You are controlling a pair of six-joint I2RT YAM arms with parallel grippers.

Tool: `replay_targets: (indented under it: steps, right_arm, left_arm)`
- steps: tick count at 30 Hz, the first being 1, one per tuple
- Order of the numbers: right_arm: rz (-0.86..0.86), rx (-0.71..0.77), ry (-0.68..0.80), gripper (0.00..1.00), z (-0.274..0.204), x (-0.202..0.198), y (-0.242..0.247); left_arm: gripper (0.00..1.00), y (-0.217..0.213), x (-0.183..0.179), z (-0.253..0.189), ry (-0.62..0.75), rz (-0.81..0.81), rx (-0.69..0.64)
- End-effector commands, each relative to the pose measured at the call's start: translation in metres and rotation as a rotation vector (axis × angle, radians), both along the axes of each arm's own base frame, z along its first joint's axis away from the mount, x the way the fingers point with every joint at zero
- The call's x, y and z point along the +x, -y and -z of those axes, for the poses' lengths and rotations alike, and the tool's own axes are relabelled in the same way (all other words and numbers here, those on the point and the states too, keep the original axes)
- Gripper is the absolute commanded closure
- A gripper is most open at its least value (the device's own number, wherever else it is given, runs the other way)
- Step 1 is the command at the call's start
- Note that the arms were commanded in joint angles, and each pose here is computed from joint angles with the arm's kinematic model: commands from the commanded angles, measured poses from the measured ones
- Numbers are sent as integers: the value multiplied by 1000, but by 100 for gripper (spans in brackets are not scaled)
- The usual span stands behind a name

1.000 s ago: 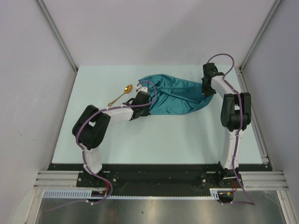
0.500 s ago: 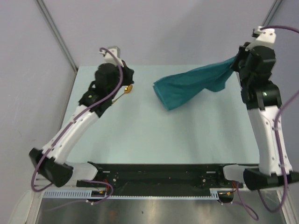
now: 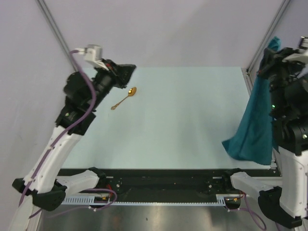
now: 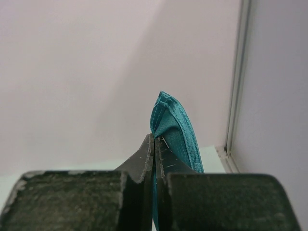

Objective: Fold the napkin, place the utensils inside, and roll it up
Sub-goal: Move the napkin to the centre of the board

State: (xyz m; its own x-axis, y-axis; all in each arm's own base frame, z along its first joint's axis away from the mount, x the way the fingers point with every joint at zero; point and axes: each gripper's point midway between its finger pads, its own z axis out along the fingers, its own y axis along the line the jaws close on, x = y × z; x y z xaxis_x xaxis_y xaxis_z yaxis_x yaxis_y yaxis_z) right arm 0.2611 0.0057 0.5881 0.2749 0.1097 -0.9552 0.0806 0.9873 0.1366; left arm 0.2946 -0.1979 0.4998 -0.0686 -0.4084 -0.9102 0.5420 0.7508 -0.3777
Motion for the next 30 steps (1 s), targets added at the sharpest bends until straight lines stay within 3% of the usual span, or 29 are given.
replay_targets:
  steps: [1, 6, 12, 14, 20, 25, 30]
  right_arm:
    - [-84, -67, -227, 100, 72, 67, -39]
    - [-198, -59, -267, 100, 91, 95, -95]
    - [-281, -81, -317, 100, 125, 141, -165]
    - [-305, -82, -397, 100, 164, 169, -188]
    - [-313, -116, -635, 100, 287, 222, -227]
    - [-303, -90, -749, 100, 346, 238, -224]
    - [-273, -24, -821, 100, 377, 242, -188]
  left_arm:
    - [65, 50, 14, 83, -183, 195, 21]
    - [37, 52, 18, 116, -236, 210, 67]
    - [20, 52, 19, 159, -295, 249, 43]
    - [16, 52, 22, 191, -340, 239, 54]
    - [18, 72, 23, 284, -524, 277, 113]
    - [27, 128, 12, 350, -663, 352, 181]
    - [32, 201, -5, 357, -578, 453, 302]
